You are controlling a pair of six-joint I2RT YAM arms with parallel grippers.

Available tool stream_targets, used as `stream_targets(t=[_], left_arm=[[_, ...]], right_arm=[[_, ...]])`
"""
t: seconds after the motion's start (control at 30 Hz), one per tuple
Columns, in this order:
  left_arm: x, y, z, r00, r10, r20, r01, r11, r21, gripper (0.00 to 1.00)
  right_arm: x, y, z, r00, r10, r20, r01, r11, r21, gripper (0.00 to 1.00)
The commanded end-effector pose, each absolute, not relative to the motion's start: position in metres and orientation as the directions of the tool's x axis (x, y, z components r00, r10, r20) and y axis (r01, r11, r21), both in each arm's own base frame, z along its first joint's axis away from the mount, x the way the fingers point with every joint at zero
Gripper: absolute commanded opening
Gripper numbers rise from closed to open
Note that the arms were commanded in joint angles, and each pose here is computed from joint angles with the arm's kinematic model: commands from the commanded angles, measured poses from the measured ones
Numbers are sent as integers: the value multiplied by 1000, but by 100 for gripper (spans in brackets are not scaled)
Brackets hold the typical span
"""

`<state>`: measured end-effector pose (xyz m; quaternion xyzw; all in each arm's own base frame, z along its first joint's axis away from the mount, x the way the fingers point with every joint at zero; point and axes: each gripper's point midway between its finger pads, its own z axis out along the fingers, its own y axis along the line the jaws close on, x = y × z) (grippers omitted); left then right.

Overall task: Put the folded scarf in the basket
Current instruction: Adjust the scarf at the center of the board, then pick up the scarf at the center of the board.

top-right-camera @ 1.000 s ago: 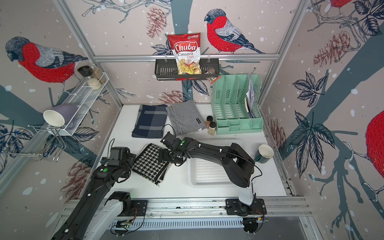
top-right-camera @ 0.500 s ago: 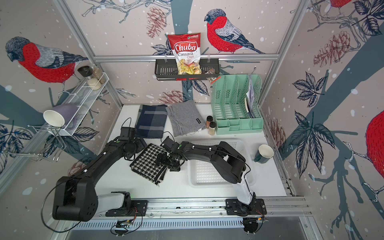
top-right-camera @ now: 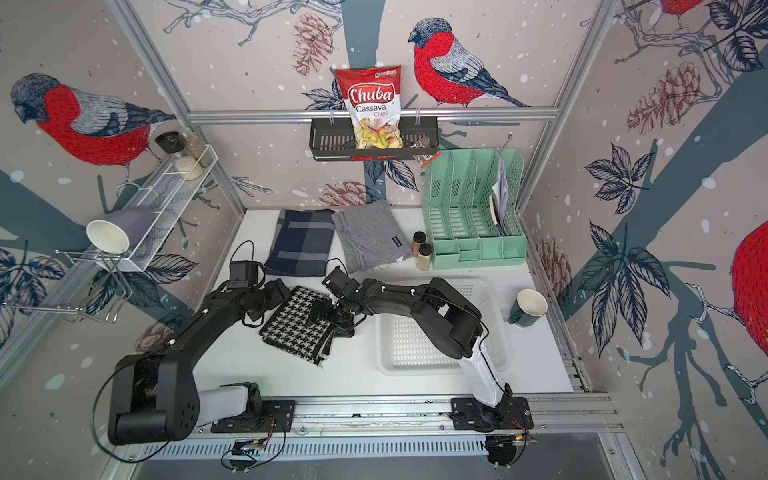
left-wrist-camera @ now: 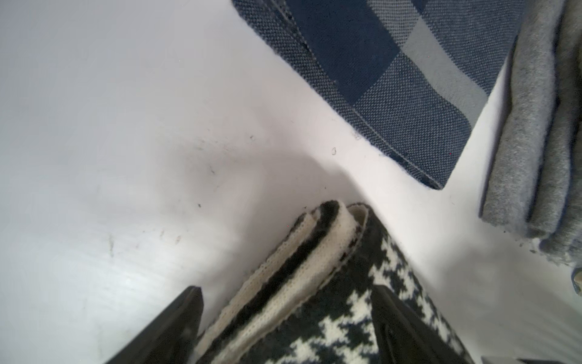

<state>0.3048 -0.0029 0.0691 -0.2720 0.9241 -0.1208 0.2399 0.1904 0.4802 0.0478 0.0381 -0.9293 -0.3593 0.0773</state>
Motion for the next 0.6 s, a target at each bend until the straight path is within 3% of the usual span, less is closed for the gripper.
stream_targets(t=[0.0, 0.33, 0.57], left_arm=[[307, 3, 72, -720, -567, -400, -450, 820, -353, 87], [293, 10, 76, -641, -663, -388, -539, 748, -388, 84], [281, 4, 56, -653, -683, -326, -553, 725, -411, 77]], right_arm=[[213, 474, 42, -992, -111, 64, -42, 756, 653, 94], [269, 471, 38, -989, -145, 19, -99, 757, 645, 89], [260, 461, 30, -986, -169, -6, -138, 786, 603, 86]])
